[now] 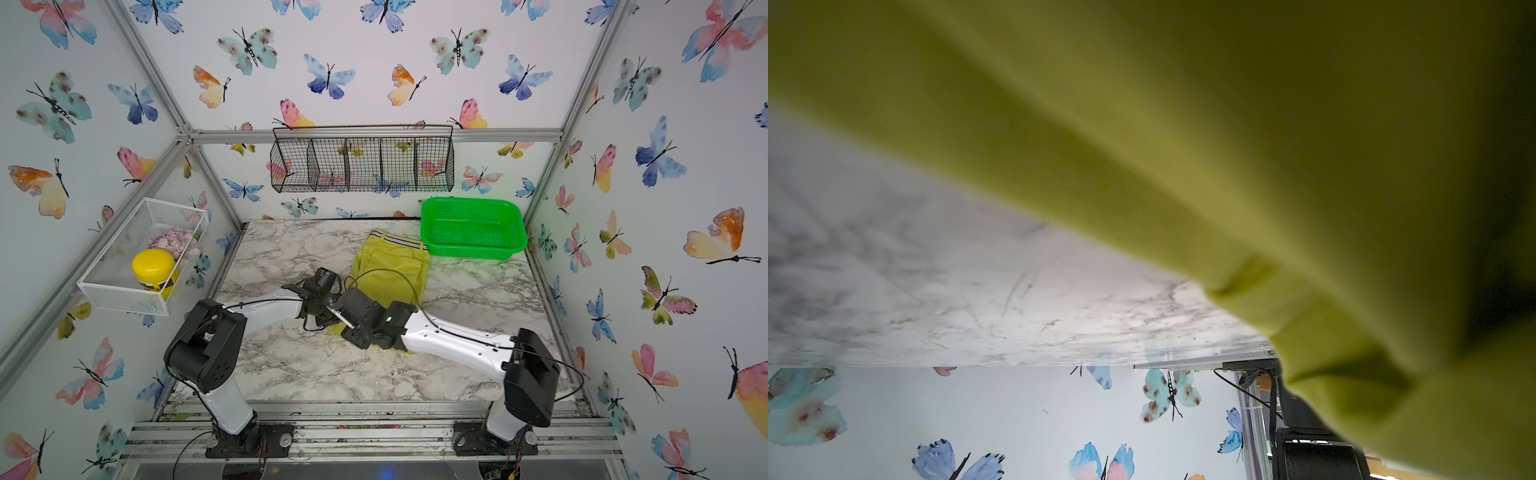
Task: Roll up the long pants
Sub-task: Roll the long pant at the center of the board.
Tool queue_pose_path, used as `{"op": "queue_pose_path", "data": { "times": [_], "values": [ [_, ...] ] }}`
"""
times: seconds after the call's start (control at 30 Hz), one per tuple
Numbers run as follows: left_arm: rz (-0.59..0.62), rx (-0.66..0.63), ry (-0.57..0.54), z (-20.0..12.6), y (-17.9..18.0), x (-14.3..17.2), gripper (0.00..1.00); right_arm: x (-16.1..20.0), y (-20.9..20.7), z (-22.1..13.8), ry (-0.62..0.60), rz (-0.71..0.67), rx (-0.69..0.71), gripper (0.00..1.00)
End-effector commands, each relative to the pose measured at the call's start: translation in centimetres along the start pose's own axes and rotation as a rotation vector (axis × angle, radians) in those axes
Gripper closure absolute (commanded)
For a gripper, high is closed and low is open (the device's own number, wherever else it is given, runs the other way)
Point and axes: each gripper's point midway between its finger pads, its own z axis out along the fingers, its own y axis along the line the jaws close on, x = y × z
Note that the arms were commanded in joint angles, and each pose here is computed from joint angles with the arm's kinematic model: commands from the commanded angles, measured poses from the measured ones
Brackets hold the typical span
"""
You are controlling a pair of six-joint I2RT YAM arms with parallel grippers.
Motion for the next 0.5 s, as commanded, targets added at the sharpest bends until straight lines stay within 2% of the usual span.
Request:
{"op": "queue_pose_path", "data": {
  "times": [0.0,0.13,0.23,0.47],
  "values": [
    [-0.107,-0.364,0.283,4.0,11.3,8.4,1.0,6.1,3.2,2.4,0.176,-0.117,-0.042,0.28],
    [-0.122,-0.344,0.298,4.1,11.4,9.1,1.0,8.0,0.5,4.3,0.187,-0.148,0.17,0.23],
    [-0.127,-0.343,0.301,4.1,11.6,9.5,1.0,8.0,-1.5,5.1,0.177,-0.176,0.316,0.21],
    [-0.129,-0.344,0.308,4.0,11.9,9.9,1.0,7.7,-1.7,7.7,0.146,-0.203,0.378,0.19]
  ]
}}
